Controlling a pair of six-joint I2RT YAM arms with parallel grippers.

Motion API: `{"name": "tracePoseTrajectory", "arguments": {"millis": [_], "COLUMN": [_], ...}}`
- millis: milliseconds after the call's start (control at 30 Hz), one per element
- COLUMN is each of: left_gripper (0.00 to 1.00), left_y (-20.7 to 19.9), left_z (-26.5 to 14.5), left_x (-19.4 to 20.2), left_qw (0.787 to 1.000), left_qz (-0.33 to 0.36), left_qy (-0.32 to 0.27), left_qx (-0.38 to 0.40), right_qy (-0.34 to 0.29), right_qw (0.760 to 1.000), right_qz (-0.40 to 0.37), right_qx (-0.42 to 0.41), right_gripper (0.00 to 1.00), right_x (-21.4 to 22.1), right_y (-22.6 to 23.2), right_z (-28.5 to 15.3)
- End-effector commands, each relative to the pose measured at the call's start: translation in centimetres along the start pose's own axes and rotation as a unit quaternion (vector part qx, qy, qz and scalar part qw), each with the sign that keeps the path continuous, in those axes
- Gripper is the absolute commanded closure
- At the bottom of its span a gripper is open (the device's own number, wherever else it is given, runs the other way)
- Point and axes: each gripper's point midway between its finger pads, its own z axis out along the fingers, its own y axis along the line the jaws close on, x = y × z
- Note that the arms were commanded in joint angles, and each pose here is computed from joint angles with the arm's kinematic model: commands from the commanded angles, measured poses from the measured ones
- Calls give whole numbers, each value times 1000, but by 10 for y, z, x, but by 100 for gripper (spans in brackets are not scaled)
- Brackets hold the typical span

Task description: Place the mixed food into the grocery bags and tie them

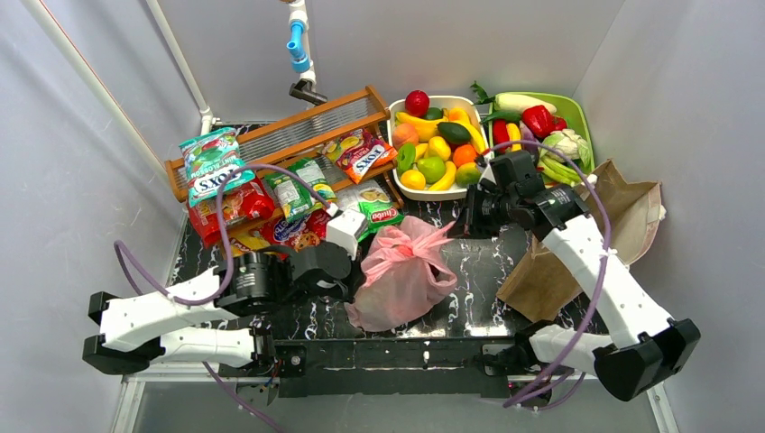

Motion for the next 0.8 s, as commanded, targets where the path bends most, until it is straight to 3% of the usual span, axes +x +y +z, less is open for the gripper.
{"name": "tracePoseTrajectory", "arguments": {"millis": [0, 133, 333, 700, 767], "left_gripper": [100, 100, 100, 100, 85], "left_y": [24, 22, 30, 27, 20], "left_z": [13, 32, 33, 10, 2], "left_x": [55, 83, 96, 74, 64], "left_qw": [997, 995, 993, 996, 996], "left_qz": [-11, -40, -84, -50, -37], "left_qy": [65, 89, 78, 79, 81], "left_qx": [-28, -24, -23, -14, -2], "right_qy": [-30, 7, 32, 28, 21], "right_qw": [995, 990, 980, 991, 993], "right_qz": [71, 123, 168, 131, 115], "right_qx": [63, 64, 102, 6, -18], "right_gripper": [99, 99, 99, 99, 99], "right_x": [-15, 1, 16, 8, 6], "right_y": [-65, -86, -116, -79, -69], "right_z": [26, 50, 60, 46, 39]}}
